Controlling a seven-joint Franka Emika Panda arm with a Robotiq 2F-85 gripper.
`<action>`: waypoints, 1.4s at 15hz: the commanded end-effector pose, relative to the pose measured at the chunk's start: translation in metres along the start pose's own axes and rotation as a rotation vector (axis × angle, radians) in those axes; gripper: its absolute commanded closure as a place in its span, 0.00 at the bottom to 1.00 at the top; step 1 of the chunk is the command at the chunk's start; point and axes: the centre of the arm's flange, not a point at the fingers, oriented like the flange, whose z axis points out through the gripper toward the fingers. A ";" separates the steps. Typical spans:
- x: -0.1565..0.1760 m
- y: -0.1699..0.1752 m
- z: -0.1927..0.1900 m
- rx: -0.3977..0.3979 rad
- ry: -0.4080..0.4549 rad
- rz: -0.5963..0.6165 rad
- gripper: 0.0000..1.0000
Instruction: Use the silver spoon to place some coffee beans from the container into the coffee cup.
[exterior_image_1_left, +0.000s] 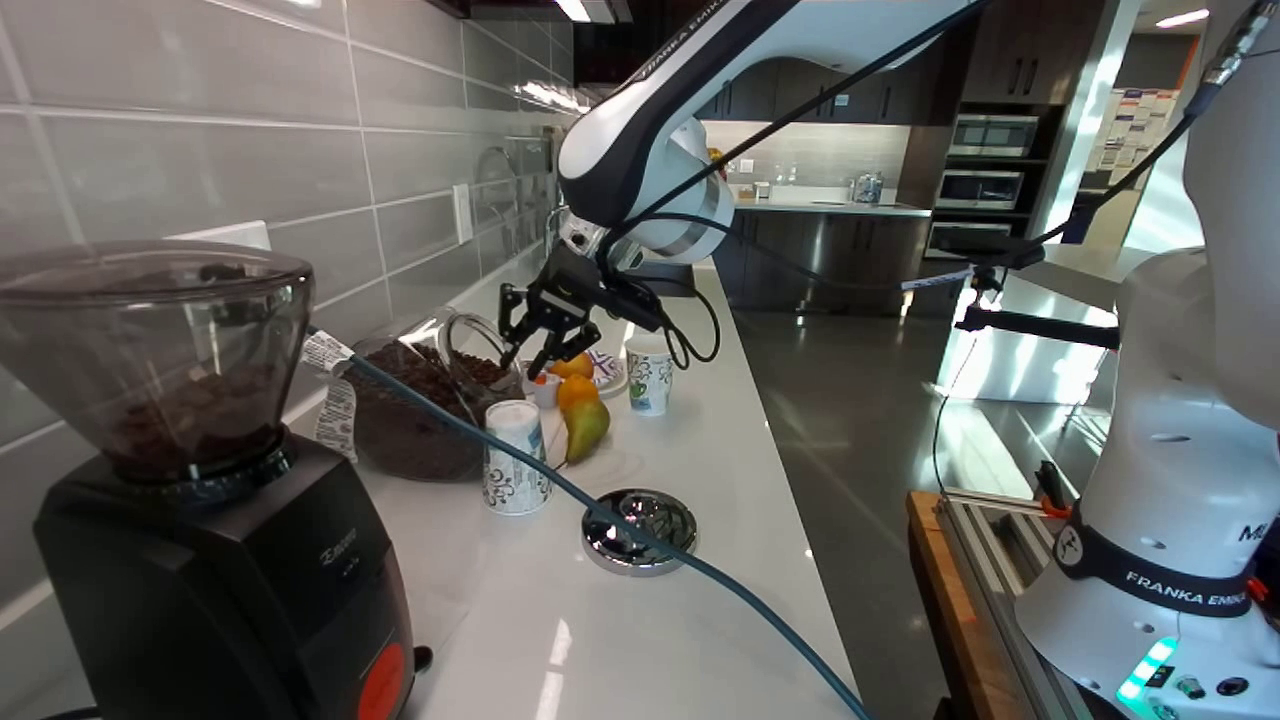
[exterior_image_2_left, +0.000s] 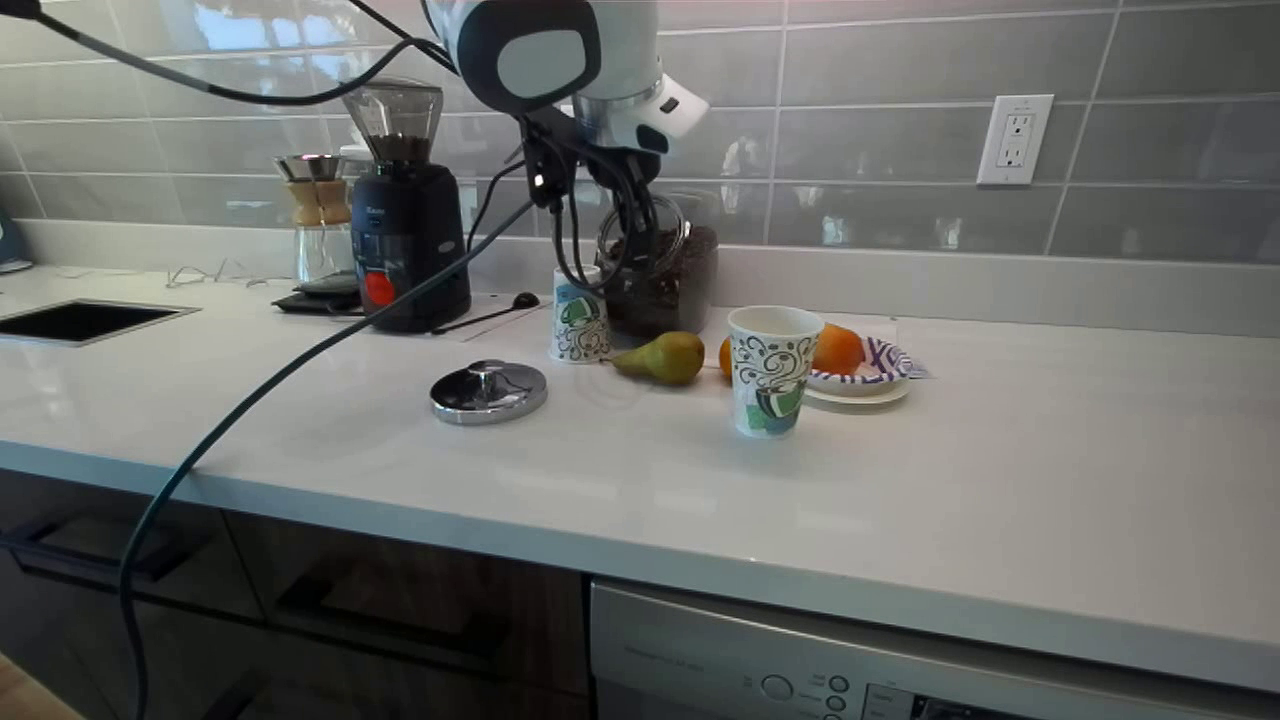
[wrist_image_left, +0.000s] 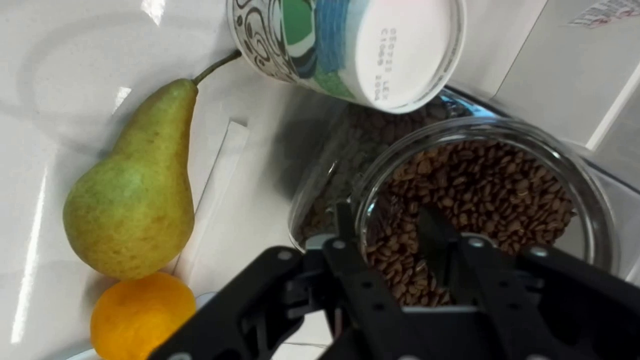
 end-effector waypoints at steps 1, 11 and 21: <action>0.005 0.002 0.008 0.008 0.013 -0.002 0.62; 0.014 -0.007 0.016 0.022 0.042 -0.015 0.71; 0.011 -0.022 0.027 0.040 0.034 -0.044 0.69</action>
